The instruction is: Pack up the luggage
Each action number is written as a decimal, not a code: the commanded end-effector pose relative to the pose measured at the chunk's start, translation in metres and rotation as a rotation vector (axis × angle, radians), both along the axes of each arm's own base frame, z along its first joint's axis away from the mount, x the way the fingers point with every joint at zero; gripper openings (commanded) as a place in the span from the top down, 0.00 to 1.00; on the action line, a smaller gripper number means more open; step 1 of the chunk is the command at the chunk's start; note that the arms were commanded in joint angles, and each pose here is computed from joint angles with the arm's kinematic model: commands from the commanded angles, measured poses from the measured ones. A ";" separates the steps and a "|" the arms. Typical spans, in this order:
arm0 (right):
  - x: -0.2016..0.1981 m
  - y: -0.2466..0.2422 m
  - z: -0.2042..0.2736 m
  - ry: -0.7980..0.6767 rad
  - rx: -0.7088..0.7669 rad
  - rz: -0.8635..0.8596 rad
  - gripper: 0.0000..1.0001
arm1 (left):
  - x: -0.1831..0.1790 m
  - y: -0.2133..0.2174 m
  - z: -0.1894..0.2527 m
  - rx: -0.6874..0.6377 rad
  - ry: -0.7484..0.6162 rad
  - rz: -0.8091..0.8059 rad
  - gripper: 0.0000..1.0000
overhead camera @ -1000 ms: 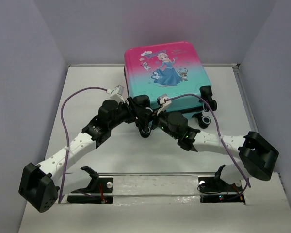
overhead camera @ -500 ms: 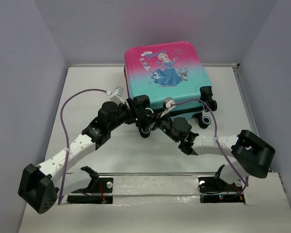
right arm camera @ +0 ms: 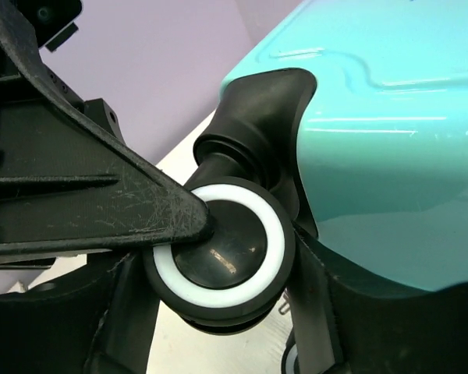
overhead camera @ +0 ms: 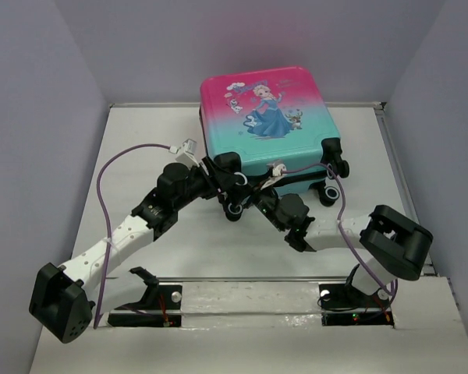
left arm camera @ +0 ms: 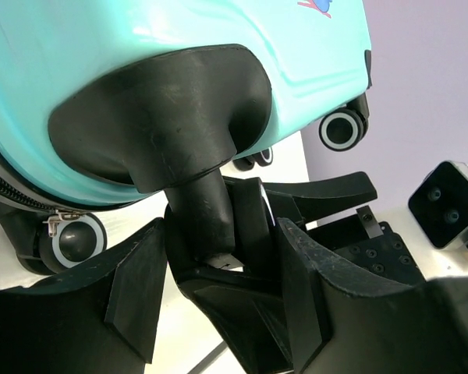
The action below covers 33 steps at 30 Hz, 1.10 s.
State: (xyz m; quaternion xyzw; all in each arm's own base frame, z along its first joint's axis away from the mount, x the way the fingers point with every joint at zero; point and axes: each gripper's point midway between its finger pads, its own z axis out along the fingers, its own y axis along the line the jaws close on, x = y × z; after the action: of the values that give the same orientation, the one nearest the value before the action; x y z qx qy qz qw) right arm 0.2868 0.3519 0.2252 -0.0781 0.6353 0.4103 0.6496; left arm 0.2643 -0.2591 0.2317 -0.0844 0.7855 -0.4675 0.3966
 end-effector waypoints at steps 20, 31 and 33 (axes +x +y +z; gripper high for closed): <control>0.021 -0.034 0.057 -0.043 0.233 -0.171 0.93 | -0.017 0.046 -0.050 0.163 -0.139 0.186 0.77; 0.018 -0.015 0.065 -0.044 0.196 -0.091 0.93 | 0.016 0.017 -0.066 0.300 -0.252 0.217 0.66; 0.017 -0.014 0.066 -0.042 0.199 -0.084 0.93 | 0.023 0.012 -0.070 0.315 -0.265 0.217 0.61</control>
State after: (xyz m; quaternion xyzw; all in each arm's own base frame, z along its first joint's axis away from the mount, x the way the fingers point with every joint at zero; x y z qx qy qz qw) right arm 0.2934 0.3471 0.2208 -0.0379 0.6505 0.4059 0.6408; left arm 0.2585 -0.2380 0.1231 -0.0378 0.8234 -0.2976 0.4817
